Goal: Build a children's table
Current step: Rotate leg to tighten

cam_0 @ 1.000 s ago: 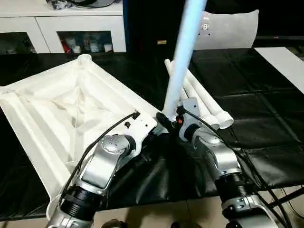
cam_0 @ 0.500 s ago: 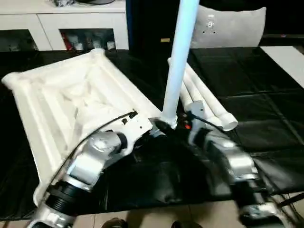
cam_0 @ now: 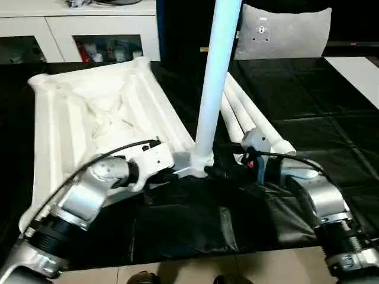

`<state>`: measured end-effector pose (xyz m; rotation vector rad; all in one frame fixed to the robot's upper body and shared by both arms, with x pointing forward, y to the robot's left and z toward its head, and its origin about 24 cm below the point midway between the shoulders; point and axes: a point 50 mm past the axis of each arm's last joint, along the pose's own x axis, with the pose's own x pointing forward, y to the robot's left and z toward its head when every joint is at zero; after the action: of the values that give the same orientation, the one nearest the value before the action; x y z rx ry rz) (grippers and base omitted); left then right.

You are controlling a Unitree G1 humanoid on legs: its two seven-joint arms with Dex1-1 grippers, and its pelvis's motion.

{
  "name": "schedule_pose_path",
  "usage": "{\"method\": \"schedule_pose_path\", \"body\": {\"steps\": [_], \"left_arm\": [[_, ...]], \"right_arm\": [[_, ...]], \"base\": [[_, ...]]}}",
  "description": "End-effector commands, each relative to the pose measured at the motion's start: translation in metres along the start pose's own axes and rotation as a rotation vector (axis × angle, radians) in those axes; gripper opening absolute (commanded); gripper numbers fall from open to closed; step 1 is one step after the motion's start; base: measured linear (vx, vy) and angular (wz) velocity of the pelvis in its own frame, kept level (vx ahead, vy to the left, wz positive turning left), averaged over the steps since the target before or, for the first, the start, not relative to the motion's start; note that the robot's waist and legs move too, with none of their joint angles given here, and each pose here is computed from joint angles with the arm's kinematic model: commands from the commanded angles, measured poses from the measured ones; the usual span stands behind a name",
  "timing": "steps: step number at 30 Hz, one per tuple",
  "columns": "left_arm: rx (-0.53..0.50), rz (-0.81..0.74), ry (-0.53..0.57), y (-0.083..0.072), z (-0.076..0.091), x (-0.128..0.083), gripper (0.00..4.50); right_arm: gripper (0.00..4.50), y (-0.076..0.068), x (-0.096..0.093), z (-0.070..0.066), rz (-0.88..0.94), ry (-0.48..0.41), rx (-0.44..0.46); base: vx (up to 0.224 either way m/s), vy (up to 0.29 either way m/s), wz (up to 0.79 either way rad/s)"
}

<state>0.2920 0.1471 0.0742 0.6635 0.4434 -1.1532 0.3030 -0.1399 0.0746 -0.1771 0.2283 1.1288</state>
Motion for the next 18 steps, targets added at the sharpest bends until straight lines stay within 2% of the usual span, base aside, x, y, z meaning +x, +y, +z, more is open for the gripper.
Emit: {"method": "schedule_pose_path", "body": {"steps": [1, 8, 18], "left_arm": [[0.021, -0.089, 0.071, -0.009, -0.011, 0.004, 0.0], [0.107, -0.248, 0.069, -0.016, -0.009, 0.0, 0.0], [0.147, -0.287, 0.056, -0.017, -0.005, 0.002, 0.0]], "right_arm": [[4.43, 0.001, 0.0, 0.008, 0.037, -0.003, -0.059], [4.43, 0.006, 0.006, 0.006, 0.141, 0.045, -0.137], [4.43, 0.01, 0.019, 0.005, 0.177, 0.032, -0.146]], "base": [[0.0, 0.0, 0.0], [0.0, 0.0, 0.0], [0.0, 0.0, 0.0]]}}
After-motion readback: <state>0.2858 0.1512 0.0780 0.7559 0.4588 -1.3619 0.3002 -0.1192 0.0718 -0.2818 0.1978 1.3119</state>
